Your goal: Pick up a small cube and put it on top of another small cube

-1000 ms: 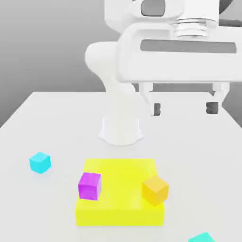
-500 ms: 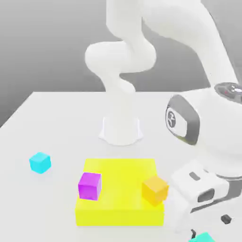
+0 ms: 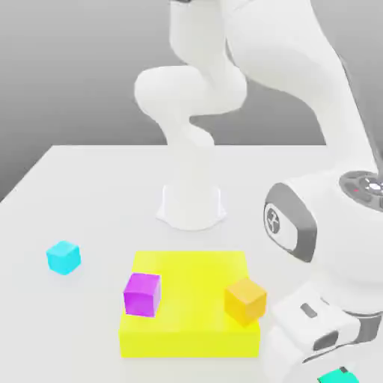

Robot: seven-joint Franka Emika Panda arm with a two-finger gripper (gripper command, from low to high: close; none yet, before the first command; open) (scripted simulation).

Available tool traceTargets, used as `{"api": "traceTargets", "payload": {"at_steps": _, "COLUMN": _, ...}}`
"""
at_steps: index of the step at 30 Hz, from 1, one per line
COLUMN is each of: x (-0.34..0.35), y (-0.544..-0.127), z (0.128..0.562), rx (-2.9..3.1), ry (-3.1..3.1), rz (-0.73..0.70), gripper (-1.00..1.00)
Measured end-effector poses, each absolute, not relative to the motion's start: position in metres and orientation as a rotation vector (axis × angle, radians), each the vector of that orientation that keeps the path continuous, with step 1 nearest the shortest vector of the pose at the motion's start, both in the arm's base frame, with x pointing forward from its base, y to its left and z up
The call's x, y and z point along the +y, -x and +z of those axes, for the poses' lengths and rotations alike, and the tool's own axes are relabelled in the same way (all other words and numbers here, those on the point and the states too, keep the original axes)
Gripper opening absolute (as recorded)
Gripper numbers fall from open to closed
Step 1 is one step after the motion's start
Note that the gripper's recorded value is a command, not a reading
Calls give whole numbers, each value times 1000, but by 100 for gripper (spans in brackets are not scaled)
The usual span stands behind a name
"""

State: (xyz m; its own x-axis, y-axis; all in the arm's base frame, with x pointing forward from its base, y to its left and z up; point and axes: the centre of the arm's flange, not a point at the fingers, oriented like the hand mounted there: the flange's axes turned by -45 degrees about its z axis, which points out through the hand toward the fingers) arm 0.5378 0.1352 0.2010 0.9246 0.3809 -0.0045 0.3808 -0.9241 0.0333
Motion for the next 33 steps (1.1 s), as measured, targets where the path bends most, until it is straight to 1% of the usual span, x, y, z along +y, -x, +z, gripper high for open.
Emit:
{"api": "traceTargets", "payload": {"at_steps": 5, "x": 9, "y": -519, "z": 223, "rx": 466, "ry": -3004, "rz": -10, "gripper": -100}}
{"api": "traceTargets", "payload": {"at_steps": 9, "x": -92, "y": -477, "z": 240, "rx": 341, "ry": -2989, "rz": -34, "gripper": -100}}
{"api": "traceTargets", "payload": {"at_steps": 11, "x": -152, "y": -440, "z": 248, "rx": 234, "ry": -2995, "rz": -50, "gripper": -100}}
{"api": "traceTargets", "payload": {"at_steps": 12, "x": -197, "y": -409, "z": 252, "rx": 133, "ry": -3003, "rz": -62, "gripper": -100}}
{"api": "traceTargets", "payload": {"at_steps": 14, "x": -255, "y": -347, "z": 256, "rx": -24, "ry": -3021, "rz": -75, "gripper": -100}}
{"api": "traceTargets", "payload": {"at_steps": 17, "x": -262, "y": -301, "z": 257, "rx": -1, "ry": -3054, "rz": -64, "gripper": -100}}
{"api": "traceTargets", "payload": {"at_steps": 21, "x": -277, "y": -226, "z": 249, "rx": -88, "ry": -3121, "rz": -21, "gripper": -100}}
{"api": "traceTargets", "payload": {"at_steps": 22, "x": -277, "y": -218, "z": 246, "rx": -99, "ry": -3139, "rz": -8, "gripper": -100}}
{"api": "traceTargets", "payload": {"at_steps": 27, "x": -274, "y": -216, "z": 223, "rx": -100, "ry": -3203, "rz": 28, "gripper": -100}}
{"api": "traceTargets", "payload": {"at_steps": 33, "x": -272, "y": -218, "z": 198, "rx": -98, "ry": -3222, "rz": 38, "gripper": -100}}
